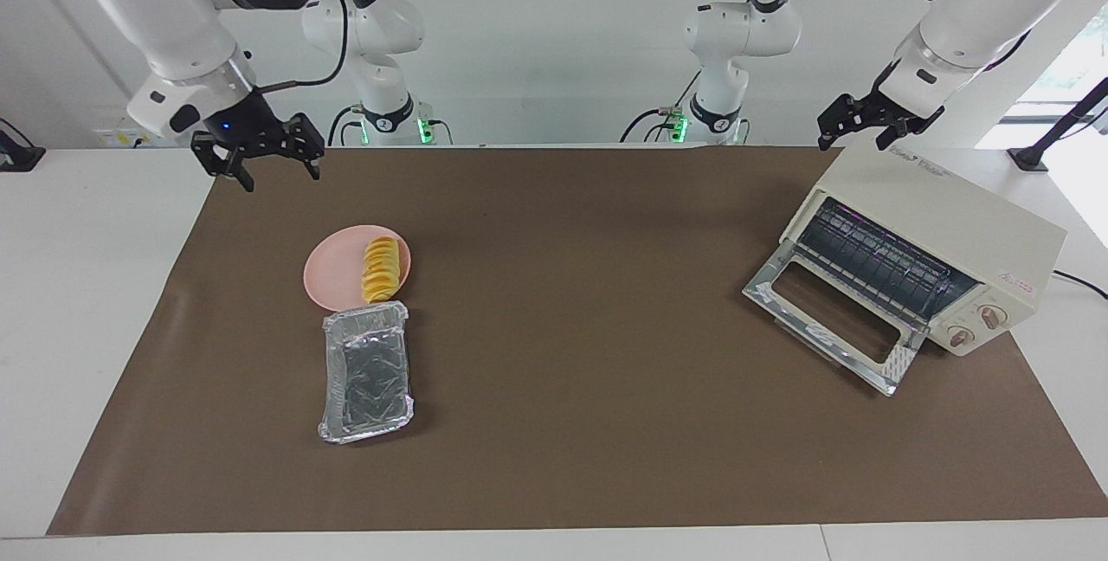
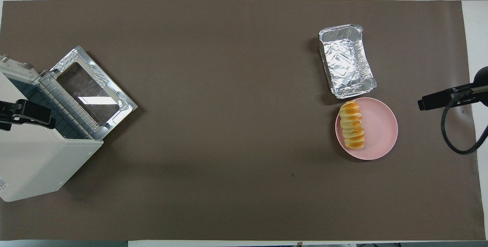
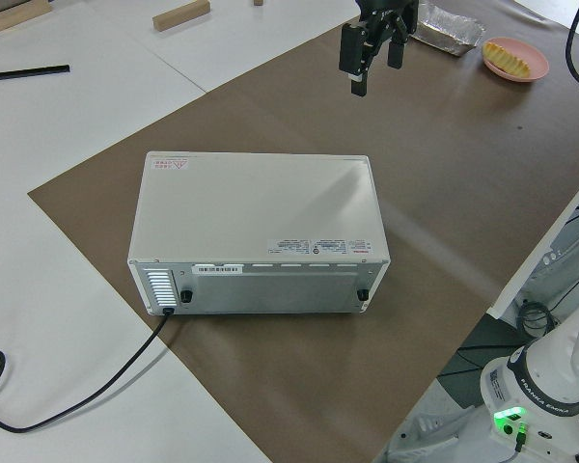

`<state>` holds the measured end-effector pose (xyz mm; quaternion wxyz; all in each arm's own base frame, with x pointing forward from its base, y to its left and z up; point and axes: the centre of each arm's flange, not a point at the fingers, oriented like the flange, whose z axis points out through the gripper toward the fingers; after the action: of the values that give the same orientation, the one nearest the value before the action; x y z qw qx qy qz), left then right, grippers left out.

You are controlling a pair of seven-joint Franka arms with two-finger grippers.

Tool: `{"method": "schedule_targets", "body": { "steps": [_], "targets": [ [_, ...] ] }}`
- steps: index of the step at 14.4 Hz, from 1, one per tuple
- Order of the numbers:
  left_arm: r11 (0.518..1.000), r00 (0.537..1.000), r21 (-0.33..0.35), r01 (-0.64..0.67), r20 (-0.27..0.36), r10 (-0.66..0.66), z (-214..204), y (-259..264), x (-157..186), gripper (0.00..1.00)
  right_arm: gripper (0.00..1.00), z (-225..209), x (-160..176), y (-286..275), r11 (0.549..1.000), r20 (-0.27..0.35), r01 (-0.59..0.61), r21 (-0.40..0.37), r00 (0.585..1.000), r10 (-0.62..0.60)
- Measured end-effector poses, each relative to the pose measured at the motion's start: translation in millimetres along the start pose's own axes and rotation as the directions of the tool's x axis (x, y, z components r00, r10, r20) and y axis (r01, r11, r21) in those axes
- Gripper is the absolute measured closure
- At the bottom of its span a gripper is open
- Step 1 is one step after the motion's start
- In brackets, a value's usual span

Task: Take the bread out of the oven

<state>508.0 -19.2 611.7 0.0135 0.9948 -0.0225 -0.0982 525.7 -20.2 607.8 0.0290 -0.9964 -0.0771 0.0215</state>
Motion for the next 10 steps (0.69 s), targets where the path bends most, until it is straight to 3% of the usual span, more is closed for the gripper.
{"method": "schedule_targets", "body": {
  "steps": [10],
  "targets": [
    [1.0, 1.0, 0.0, 0.0, 0.0, 0.0, 0, 0, 0, 0.0, 0.0, 6, 3, 8, 0.999, 0.034, -0.004, -0.034, 0.999, 0.006]
  ]
}}
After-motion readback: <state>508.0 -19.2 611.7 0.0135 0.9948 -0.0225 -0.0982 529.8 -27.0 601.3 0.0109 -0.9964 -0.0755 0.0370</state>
